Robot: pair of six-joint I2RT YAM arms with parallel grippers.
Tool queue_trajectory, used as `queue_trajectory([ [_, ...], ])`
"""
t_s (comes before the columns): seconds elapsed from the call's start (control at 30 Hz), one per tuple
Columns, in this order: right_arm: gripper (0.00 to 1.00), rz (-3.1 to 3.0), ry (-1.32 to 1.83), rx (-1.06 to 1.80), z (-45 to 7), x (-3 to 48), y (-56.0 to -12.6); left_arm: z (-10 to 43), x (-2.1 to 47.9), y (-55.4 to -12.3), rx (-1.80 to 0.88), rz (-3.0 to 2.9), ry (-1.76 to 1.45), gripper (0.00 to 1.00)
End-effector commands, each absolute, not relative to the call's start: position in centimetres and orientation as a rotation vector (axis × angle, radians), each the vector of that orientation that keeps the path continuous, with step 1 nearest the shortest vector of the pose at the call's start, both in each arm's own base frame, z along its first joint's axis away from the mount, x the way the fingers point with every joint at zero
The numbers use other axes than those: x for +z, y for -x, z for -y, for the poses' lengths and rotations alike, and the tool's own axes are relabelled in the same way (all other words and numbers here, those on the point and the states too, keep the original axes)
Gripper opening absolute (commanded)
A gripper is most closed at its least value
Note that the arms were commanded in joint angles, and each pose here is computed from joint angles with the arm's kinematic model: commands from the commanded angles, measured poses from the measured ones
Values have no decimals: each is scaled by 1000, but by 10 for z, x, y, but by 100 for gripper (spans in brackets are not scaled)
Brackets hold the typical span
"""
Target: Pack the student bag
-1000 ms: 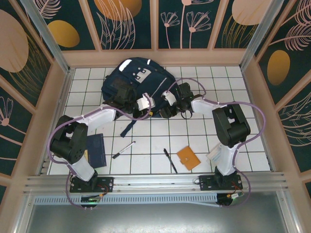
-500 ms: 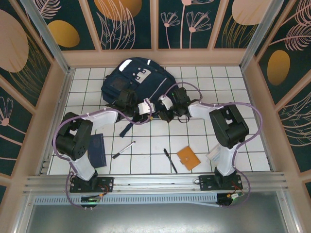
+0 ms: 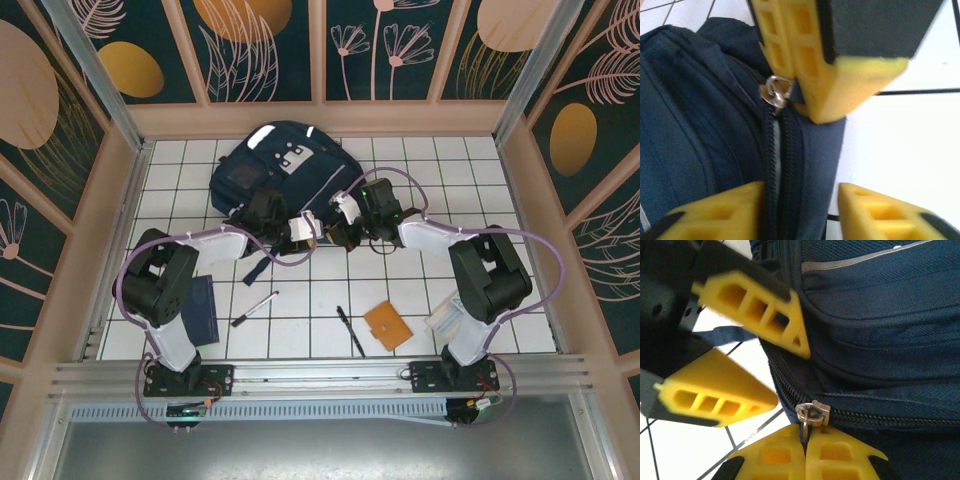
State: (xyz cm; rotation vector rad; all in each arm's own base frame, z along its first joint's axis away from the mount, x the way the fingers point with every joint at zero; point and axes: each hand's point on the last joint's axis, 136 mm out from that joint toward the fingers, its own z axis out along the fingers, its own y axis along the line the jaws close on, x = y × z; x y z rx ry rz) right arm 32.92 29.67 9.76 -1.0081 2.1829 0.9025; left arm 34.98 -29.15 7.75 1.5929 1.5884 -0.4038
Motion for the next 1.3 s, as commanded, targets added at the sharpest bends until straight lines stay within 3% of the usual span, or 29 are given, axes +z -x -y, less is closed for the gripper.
queue_trajectory([
  [0.0,0,-2167,998,913,-297,114,-327,291,83,-358,-325,-1548,-1577,0],
  [0.2,0,-2435,785,502,-221,70,-370,276,93,-345,-203,-1445,-1659,0],
  [0.43,0,-2525,415,321,-140,64,-416,270,88,-324,-189,-1334,-1819,0],
  [0.6,0,-2519,395,383,-144,71,-418,258,89,-323,-167,-1318,-1828,0],
  [0.7,0,-2496,508,457,-171,81,-391,241,100,-355,-94,-1404,-1693,2],
  [0.73,0,-2475,559,494,-185,86,-378,232,105,-372,-44,-1454,-1623,7],
  [0.77,0,-2453,620,547,-200,90,-365,224,107,-388,14,-1505,-1572,27],
  [0.83,0,-2394,766,654,-233,101,-338,216,94,-385,33,-1569,-1709,56],
  [0.87,0,-2360,844,692,-250,105,-325,218,98,-380,-15,-1580,-1762,66],
  [0.97,0,-2284,974,808,-287,120,-304,235,111,-351,-206,-1512,-1778,71],
  [1.0,0,-2265,995,844,-294,124,-300,241,118,-342,-242,-1468,-1766,79],
  [1.13,0,-2205,1032,951,-312,137,-297,261,137,-310,-317,-1333,-1679,90],
  [1.27,0,-2168,1063,1028,-320,142,-290,273,131,-317,-300,-1380,-1633,81],
])
